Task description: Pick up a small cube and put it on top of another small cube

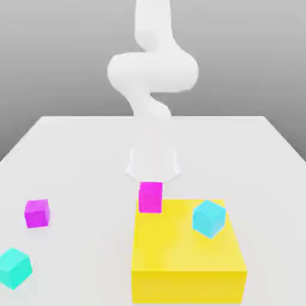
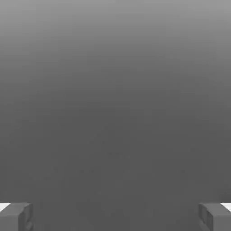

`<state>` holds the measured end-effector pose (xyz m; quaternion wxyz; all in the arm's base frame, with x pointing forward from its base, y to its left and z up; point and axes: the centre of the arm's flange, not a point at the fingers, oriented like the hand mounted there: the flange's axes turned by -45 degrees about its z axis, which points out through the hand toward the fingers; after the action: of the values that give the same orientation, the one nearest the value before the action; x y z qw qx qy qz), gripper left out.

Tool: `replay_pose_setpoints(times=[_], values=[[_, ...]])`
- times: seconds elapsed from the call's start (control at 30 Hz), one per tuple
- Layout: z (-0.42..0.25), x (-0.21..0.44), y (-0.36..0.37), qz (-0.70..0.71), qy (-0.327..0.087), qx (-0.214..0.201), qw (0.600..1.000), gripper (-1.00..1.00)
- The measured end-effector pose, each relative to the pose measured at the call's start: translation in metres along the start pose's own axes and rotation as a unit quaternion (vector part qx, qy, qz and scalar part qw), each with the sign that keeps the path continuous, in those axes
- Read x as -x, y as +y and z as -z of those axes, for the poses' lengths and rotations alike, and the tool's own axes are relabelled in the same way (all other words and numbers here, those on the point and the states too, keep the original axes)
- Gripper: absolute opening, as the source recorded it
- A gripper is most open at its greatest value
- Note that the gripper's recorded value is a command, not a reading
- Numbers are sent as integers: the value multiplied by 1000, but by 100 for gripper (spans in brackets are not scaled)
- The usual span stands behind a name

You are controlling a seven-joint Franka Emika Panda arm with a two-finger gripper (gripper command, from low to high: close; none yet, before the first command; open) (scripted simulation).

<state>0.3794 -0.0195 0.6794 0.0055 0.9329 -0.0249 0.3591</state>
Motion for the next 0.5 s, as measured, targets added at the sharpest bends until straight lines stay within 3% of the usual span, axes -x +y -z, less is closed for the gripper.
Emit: replay_pose_setpoints(times=[0.23, 0.5], values=[[-127, 14, 65, -44, -92, 37, 994, 0], [-252, 77, 152, -101, -193, 66, 974, 0]])
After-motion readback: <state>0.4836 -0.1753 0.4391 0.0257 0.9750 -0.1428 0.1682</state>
